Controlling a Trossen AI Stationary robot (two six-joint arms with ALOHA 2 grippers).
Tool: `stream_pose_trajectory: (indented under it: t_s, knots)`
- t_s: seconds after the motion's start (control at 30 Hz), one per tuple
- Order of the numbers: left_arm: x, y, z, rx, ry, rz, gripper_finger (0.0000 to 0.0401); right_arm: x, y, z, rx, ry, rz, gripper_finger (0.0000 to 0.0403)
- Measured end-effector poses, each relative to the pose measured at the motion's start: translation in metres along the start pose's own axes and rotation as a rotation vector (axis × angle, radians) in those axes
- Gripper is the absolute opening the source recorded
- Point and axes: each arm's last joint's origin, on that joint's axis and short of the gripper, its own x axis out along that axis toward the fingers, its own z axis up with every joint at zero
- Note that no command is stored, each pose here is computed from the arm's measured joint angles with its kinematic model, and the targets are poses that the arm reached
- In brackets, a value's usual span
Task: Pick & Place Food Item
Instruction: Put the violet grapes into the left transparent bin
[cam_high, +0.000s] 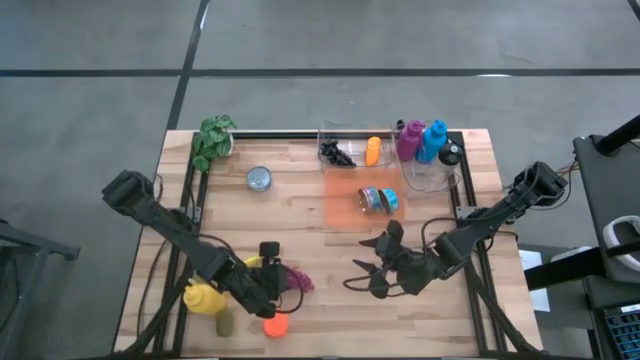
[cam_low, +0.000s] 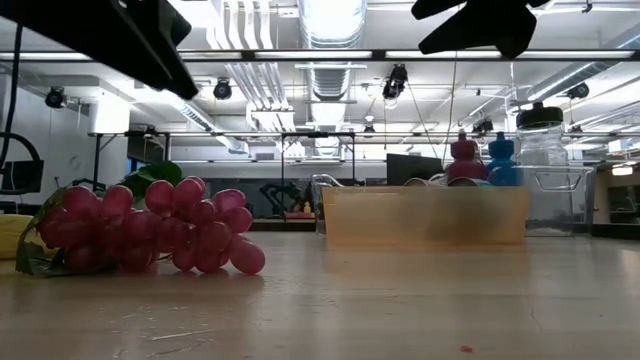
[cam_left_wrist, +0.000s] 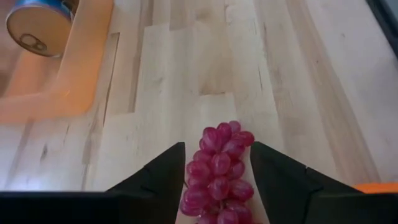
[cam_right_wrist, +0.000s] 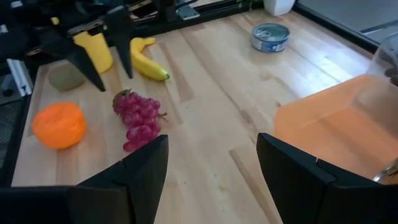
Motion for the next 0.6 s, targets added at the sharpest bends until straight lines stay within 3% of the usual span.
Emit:
stream_pose_trajectory:
  t_s: [0.3, 0.47, 0.6]
  knots:
    - [0.019, 0.009, -0.016, -0.062, -0.03, -0.039, 0.0179, 0.0, 0.001, -0.001, -0.048, 0.034, 0.044, 0.0252]
    - [0.032, 0.026, -0.027, -0.121, -0.008, -0.019, 0.0169, 0.0, 0.001, -0.001, -0.05, 0.035, 0.046, 0.0256]
    - [0.042, 0.039, -0.033, -0.195, 0.019, -0.079, 0.016, 0.0, 0.002, -0.001, -0.052, 0.042, 0.056, 0.0253]
